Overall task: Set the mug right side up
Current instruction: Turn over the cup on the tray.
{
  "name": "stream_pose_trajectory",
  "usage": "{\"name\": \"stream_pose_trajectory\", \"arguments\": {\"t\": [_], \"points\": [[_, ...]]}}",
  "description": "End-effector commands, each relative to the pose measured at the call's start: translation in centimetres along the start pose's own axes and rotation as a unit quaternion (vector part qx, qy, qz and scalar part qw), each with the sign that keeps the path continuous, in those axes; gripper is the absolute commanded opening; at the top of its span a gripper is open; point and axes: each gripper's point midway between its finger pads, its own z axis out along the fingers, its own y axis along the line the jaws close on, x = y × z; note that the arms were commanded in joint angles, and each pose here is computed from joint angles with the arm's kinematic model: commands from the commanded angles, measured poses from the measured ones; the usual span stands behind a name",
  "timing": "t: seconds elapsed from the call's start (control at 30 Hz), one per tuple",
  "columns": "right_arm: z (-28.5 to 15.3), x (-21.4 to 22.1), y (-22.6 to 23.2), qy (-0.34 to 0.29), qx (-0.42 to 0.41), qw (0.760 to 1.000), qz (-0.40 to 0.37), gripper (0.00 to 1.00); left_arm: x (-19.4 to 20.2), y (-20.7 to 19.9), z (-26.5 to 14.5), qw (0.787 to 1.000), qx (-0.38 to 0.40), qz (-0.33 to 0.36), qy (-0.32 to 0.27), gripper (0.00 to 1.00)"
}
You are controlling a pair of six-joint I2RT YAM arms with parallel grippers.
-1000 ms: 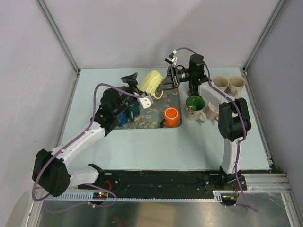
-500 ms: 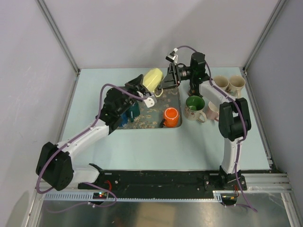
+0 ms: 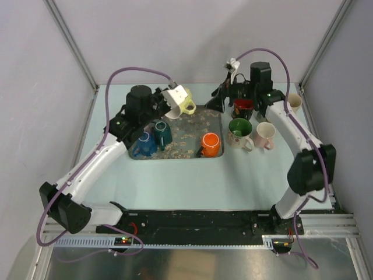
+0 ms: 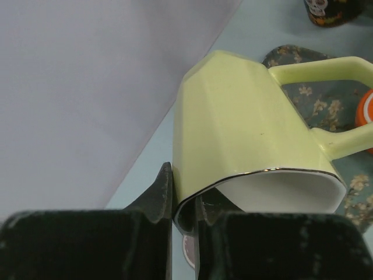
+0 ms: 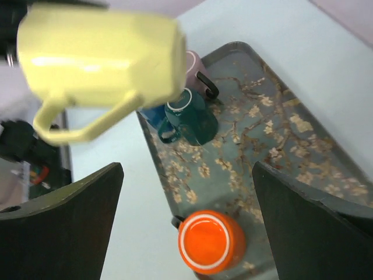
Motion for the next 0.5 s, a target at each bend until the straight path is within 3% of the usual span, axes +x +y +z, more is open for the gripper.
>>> {"name": "stream_pose_trajectory", "arguments": {"t": [0.0, 0.23, 0.47], "points": [[-1.3, 0.0, 3.6, 0.04, 0.052, 0.971, -0.23, 0.99, 0.0, 1.4, -1.8, 0.992, -0.04, -0.109, 0.046, 0.0], [0.3, 3.8, 8.3, 0.162, 0.042, 0.902, -0.399, 0.99, 1.2, 0.8, -1.4, 0.985, -0.033, -0.144, 0.087, 0.0], [3.2, 3.9, 6.3, 0.175, 0.083, 0.862, -0.467, 0.88, 0.5, -0.5, -1.0, 0.98, 0.0, -0.181, 0.081, 0.0]]}}
